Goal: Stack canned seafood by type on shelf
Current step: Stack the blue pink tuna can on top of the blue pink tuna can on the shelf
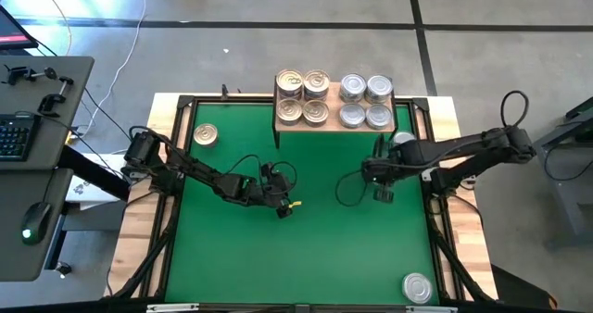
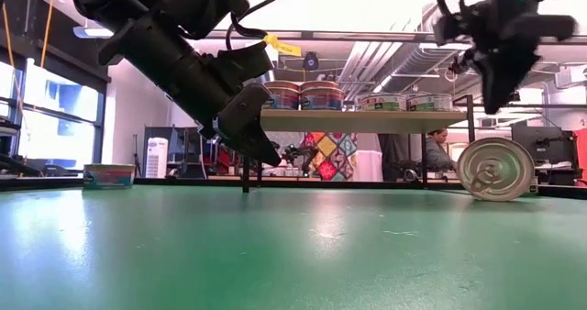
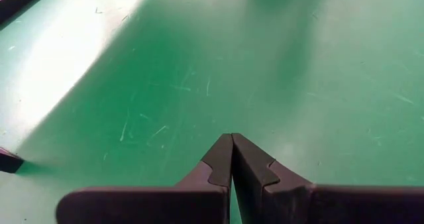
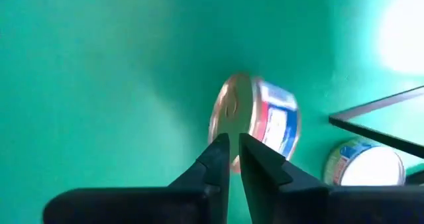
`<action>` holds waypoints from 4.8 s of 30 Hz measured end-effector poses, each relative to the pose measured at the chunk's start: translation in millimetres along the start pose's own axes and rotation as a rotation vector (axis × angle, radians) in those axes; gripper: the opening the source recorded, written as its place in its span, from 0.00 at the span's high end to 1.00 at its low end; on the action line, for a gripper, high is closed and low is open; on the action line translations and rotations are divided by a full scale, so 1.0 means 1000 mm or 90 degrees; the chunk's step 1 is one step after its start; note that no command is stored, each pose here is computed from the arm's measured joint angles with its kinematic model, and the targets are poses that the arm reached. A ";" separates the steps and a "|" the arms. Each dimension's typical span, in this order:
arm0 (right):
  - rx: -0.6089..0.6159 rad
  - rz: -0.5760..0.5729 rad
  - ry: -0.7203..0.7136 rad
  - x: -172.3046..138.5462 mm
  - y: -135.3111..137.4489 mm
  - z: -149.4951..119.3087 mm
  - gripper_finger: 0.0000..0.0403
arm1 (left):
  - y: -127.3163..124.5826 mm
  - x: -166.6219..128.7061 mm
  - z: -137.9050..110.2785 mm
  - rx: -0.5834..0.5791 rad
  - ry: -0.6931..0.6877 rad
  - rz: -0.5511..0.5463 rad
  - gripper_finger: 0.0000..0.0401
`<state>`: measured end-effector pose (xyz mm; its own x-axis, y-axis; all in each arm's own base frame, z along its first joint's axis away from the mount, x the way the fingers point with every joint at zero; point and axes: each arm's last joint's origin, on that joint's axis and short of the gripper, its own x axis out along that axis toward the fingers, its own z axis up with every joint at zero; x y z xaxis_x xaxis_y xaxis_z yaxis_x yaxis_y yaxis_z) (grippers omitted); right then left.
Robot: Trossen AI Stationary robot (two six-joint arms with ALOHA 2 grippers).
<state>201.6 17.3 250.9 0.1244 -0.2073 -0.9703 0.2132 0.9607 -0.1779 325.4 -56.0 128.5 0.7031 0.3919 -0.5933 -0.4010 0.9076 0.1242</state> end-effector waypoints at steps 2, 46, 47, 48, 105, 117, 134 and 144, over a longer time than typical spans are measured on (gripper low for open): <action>-0.026 0.001 0.022 0.007 -0.001 -0.004 0.93 | 0.000 0.000 0.000 0.001 0.000 0.000 1.00; 0.156 0.126 -0.022 0.083 -0.026 -0.010 0.50 | -0.007 -0.004 -0.003 0.013 0.000 -0.014 1.00; 0.147 0.135 -0.047 0.082 -0.023 -0.006 0.56 | -0.007 -0.004 -0.003 0.017 0.000 -0.014 1.00; 0.137 0.145 -0.074 0.081 -0.019 -0.002 0.58 | -0.007 -0.005 -0.003 0.022 0.000 -0.015 1.00; 0.117 0.885 -0.347 0.132 -0.011 0.103 0.58 | -0.056 -0.014 0.017 1.193 -0.362 0.185 0.42; 0.120 0.861 -0.375 0.132 -0.015 0.104 0.32 | -0.065 -0.022 0.011 1.023 -0.360 0.124 0.57; 0.098 0.532 -0.445 0.088 -0.031 0.076 0.27 | -0.070 -0.055 0.007 0.684 -0.223 0.249 0.57; 0.130 0.169 -0.405 0.058 0.028 0.038 0.27 | 0.008 -0.084 0.074 0.584 -0.161 0.384 0.57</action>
<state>251.3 24.9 195.7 0.7245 -0.0980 -0.6823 0.2662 0.9528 0.1458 306.4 -70.1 237.9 0.6813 0.7283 -0.0732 -0.2056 0.2863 0.9358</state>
